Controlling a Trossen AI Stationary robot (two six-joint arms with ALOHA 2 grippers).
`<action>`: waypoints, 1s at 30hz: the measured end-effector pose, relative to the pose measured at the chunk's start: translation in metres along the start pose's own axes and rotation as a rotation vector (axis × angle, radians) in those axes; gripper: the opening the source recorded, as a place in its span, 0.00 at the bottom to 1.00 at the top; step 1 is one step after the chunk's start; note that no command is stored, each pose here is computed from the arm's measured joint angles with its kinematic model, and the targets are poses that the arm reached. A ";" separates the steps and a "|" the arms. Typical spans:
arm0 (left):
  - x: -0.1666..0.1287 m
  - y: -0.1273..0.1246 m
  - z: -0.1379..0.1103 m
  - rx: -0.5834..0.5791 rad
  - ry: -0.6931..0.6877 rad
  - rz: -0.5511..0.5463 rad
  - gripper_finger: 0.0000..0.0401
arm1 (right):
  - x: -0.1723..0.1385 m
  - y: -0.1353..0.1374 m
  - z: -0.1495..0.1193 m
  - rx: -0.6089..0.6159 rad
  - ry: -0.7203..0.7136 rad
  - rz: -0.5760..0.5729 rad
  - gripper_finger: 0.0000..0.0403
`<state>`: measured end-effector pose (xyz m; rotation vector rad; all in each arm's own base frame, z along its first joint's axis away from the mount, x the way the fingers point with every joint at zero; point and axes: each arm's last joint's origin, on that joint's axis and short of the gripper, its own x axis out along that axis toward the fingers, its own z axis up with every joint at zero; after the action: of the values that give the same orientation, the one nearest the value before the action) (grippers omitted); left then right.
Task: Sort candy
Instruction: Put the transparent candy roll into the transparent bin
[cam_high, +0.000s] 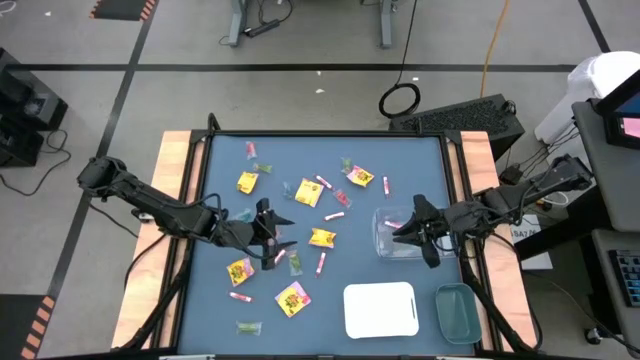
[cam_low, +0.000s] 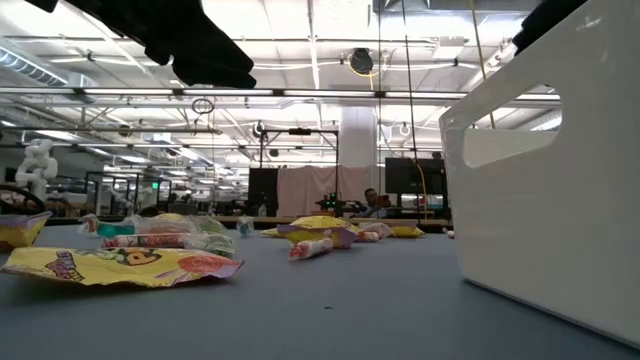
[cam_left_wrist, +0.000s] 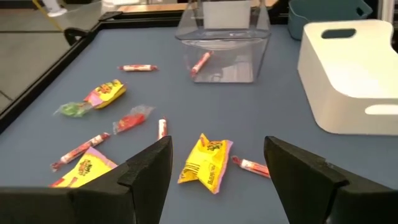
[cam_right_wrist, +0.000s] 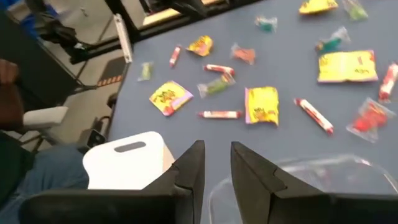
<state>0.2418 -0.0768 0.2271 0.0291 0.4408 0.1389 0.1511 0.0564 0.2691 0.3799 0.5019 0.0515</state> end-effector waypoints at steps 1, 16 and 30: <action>0.000 0.000 0.000 -0.006 -0.001 0.006 0.64 | 0.000 -0.001 -0.001 0.007 0.009 -0.007 0.17; 0.012 -0.007 -0.004 -0.091 -0.012 -0.006 0.64 | 0.001 -0.005 -0.003 -0.027 0.003 -0.115 0.17; 0.073 -0.038 -0.026 -0.127 -0.040 -0.028 0.64 | 0.015 0.003 0.009 -0.176 -0.132 -0.151 0.17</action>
<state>0.3009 -0.1041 0.1700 -0.0990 0.3919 0.1387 0.1690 0.0581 0.2703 0.1709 0.3905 -0.0752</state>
